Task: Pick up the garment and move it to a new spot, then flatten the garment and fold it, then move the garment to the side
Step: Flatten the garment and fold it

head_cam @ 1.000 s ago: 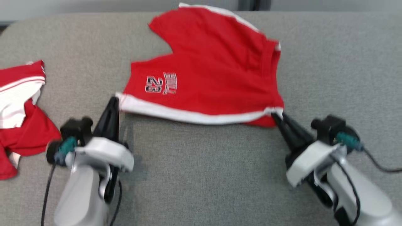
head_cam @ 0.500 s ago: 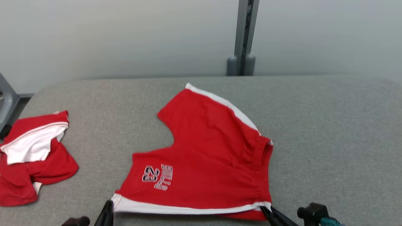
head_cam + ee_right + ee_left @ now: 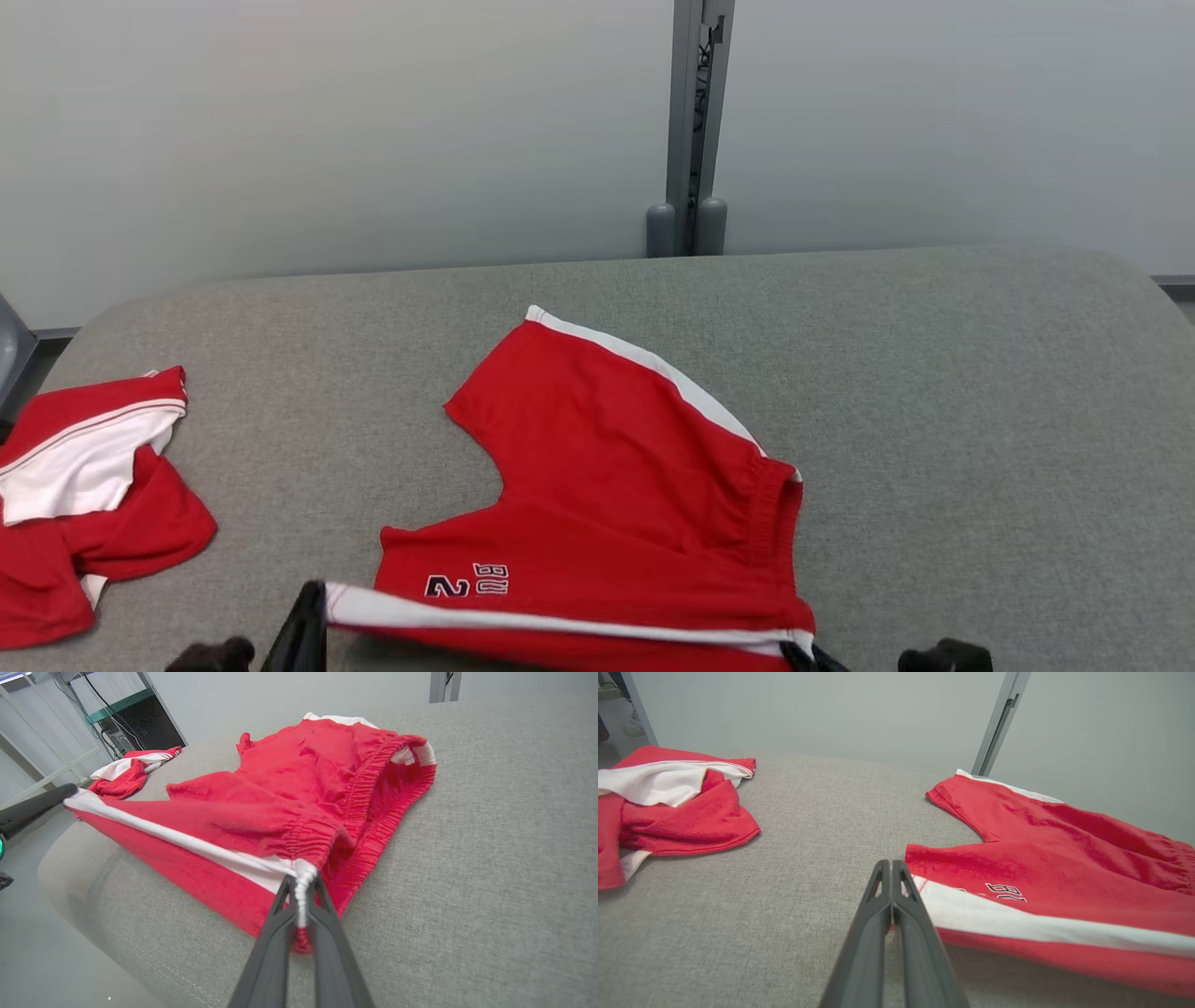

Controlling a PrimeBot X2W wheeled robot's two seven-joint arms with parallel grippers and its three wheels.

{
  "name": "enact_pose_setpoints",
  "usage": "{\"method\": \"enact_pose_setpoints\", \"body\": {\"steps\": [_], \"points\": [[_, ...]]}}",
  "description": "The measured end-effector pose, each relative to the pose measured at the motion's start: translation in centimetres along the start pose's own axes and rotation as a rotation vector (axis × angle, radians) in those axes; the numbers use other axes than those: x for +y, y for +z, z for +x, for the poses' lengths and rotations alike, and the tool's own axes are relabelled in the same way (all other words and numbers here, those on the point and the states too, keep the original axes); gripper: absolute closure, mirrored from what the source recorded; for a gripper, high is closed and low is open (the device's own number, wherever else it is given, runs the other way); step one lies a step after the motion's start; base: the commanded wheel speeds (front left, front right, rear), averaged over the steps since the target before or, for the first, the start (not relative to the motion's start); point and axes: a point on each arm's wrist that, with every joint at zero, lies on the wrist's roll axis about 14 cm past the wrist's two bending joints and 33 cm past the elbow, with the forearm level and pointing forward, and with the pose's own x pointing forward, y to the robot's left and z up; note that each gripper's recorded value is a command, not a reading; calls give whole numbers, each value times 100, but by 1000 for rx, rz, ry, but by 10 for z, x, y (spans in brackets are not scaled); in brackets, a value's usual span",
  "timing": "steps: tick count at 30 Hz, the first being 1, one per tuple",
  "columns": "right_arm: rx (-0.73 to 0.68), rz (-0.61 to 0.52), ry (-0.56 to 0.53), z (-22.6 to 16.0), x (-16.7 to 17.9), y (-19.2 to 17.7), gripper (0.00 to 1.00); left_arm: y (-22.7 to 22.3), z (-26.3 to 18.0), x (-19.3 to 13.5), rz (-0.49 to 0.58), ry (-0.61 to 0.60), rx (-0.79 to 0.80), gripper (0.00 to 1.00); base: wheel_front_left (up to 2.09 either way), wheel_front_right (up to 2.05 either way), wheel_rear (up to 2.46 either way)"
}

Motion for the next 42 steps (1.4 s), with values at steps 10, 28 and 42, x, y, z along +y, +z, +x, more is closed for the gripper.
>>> {"method": "enact_pose_setpoints", "body": {"steps": [10, 28, 42], "points": [[-198, 209, -66, 48, -21, 67, 100, 90, 104, -60, 225, -238, -172, 100, 0, 0, 0], [-211, 328, -247, 117, -108, 70, 100, 70, 268, -142, 554, -562, 94, 100, 0, 0, 0], [-191, 339, -290, 113, -126, 57, 55, 16, 301, -155, 509, -600, 203, 100, 0, 0, 0]]}}
